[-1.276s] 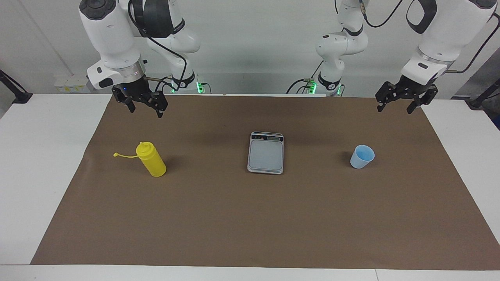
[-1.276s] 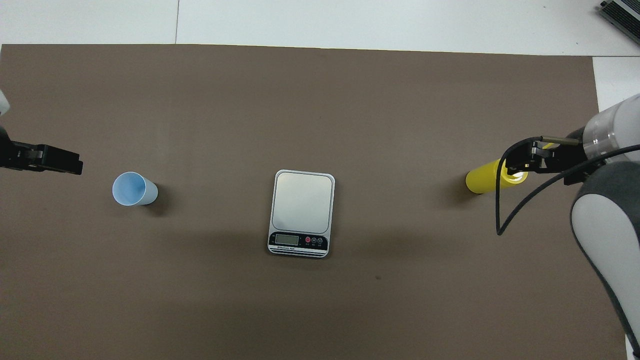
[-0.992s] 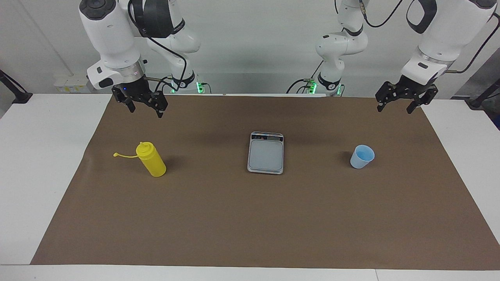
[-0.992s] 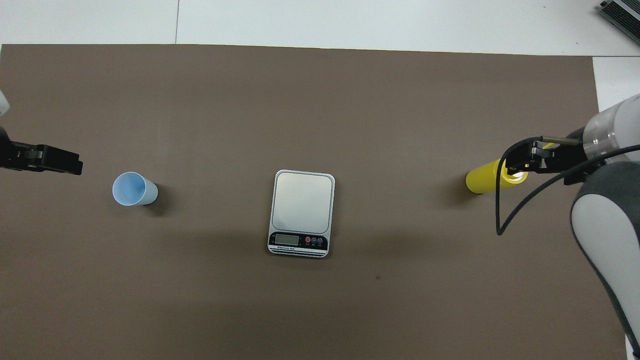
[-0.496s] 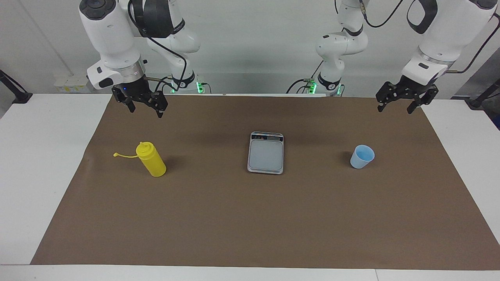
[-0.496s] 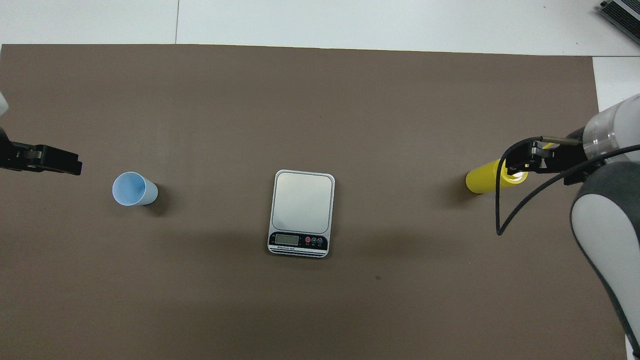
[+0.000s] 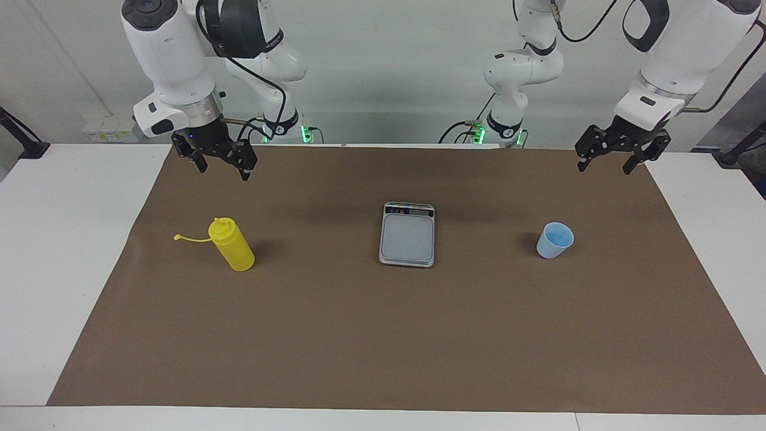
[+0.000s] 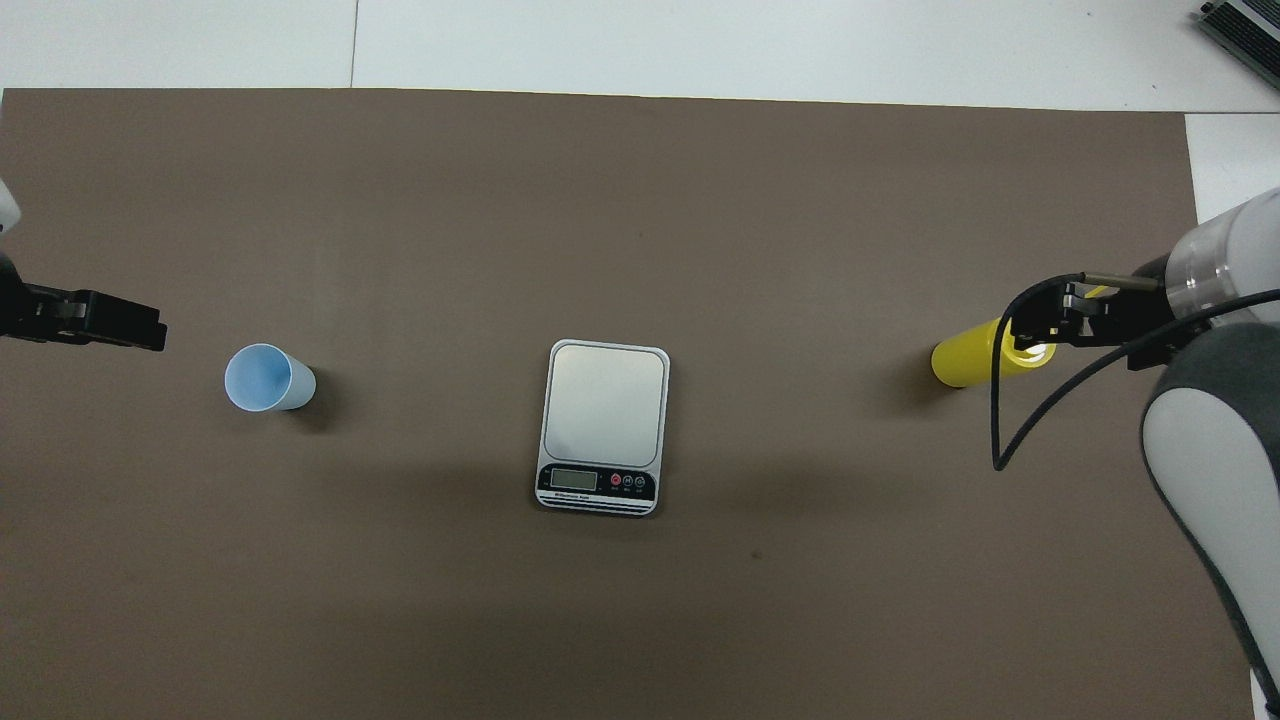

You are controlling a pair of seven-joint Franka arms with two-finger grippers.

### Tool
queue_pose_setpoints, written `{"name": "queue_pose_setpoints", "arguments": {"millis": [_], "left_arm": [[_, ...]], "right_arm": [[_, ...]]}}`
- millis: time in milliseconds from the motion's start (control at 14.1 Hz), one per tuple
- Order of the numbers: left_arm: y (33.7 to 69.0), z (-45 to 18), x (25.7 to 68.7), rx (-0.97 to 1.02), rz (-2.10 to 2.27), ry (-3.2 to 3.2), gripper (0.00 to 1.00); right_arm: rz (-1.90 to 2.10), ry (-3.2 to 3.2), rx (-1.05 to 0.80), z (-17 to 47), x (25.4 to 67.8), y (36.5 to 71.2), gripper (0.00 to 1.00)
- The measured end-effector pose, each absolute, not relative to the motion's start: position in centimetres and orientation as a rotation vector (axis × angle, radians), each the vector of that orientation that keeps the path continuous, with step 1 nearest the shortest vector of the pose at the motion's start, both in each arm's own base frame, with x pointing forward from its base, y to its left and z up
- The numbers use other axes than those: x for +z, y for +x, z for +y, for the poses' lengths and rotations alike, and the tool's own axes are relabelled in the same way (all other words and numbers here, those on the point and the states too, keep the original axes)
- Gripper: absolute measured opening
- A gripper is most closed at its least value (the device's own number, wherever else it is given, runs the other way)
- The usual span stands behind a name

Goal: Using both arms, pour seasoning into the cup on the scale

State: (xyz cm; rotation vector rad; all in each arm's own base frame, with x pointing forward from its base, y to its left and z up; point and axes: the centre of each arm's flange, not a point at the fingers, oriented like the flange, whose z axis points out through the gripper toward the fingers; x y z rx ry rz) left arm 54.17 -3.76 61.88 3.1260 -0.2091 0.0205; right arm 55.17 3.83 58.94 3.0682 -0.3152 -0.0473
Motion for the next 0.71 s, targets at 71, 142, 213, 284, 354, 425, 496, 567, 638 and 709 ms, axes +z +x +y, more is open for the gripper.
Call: {"name": "queue_pose_setpoints", "arguments": {"millis": [71,142,213,284,354,425,496,567,638,709], "left_arm": [[54.2,-3.7,61.5,0.018,-0.206,3.126,1.0],[54.4,-3.5,60.7,0.024,-0.2,3.127,1.0],[54.7,-3.3,59.5,0.037,-0.193,3.127,1.0],[54.9,-2.9,57.9,0.042,-0.183,3.127,1.0],[55.1,-2.5,56.1,0.04,-0.17,3.128,1.0],[55.2,-2.1,54.3,0.037,-0.157,3.128,1.0],[55.3,-1.6,52.8,0.038,-0.142,3.128,1.0],[55.4,-1.1,51.4,0.041,-0.123,3.128,1.0],[55.5,-0.4,49.8,0.047,-0.105,3.129,1.0],[55.4,0.1,48.1,0.053,-0.089,3.129,1.0]], "right_arm": [[-0.315,3.068,-0.047,3.8,58.9,55.2,1.0],[-0.315,3.068,-0.047,3.8,58.9,55.2,1.0],[-0.315,3.068,-0.047,3.8,58.9,55.2,1.0],[-0.315,3.068,-0.047,3.8,58.9,55.2,1.0],[-0.315,3.068,-0.047,3.8,58.9,55.2,1.0],[-0.315,3.068,-0.047,3.8,58.9,55.2,1.0],[-0.315,3.068,-0.047,3.8,58.9,55.2,1.0],[-0.315,3.068,-0.047,3.8,58.9,55.2,1.0],[-0.315,3.068,-0.047,3.8,58.9,55.2,1.0],[-0.315,3.068,-0.047,3.8,58.9,55.2,1.0]]}}
